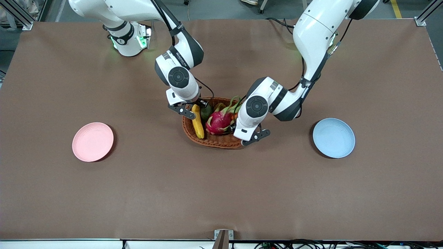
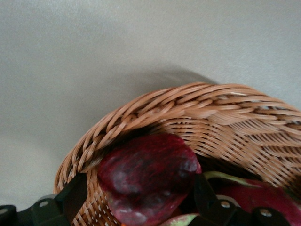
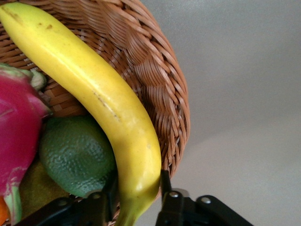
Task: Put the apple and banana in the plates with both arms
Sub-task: 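Grasp the banana with the right gripper while the left gripper grasps the red fruit, then carry the banana to the pink plate while the left gripper carries the fruit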
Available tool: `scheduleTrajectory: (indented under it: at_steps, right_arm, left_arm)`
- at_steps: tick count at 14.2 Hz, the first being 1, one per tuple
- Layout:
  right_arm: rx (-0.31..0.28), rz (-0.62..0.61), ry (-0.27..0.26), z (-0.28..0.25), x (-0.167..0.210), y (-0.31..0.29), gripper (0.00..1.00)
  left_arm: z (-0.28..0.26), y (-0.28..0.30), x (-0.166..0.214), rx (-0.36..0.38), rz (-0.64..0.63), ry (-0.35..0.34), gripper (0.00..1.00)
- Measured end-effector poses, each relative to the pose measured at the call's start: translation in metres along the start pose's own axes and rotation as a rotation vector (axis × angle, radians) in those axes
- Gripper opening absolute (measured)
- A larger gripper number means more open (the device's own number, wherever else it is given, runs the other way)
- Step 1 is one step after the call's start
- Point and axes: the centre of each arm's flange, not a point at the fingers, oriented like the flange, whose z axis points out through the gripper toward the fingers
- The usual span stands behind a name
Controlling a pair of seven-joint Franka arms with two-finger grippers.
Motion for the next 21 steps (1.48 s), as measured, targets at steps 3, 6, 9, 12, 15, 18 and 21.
scheduleTrajectory:
  at_steps: [3, 6, 9, 12, 15, 18, 21]
  right_arm:
    - [0.0, 0.002, -0.001, 0.0, 0.001, 0.0, 0.37]
    - [-0.016, 0.009, -0.017, -0.01, 0.008, 0.002, 0.36]
    - [-0.045, -0.012, -0.064, -0.056, 0.031, 0.014, 0.36]
    - [-0.054, -0.081, -0.124, -0.119, 0.077, 0.059, 0.36]
    - [-0.016, -0.192, -0.205, -0.156, 0.145, 0.139, 0.36]
    - [0.057, -0.31, -0.243, -0.164, 0.209, 0.219, 0.36]
    - [0.119, -0.438, -0.222, -0.159, 0.266, 0.306, 0.36]
  left_arm:
    - [0.005, 0.002, 0.0, -0.017, -0.043, 0.011, 0.99]
    - [0.01, 0.004, -0.001, -0.03, -0.09, 0.019, 0.92]
    - [0.009, 0.005, -0.001, -0.033, -0.096, 0.021, 0.85]
    - [0.007, 0.005, -0.001, -0.035, -0.097, 0.023, 0.84]
    - [-0.008, 0.006, 0.001, -0.045, -0.099, 0.033, 0.81]
    - [-0.05, 0.003, 0.006, -0.05, -0.107, 0.047, 0.81]
    - [-0.101, -0.012, 0.023, -0.05, -0.129, 0.06, 0.81]
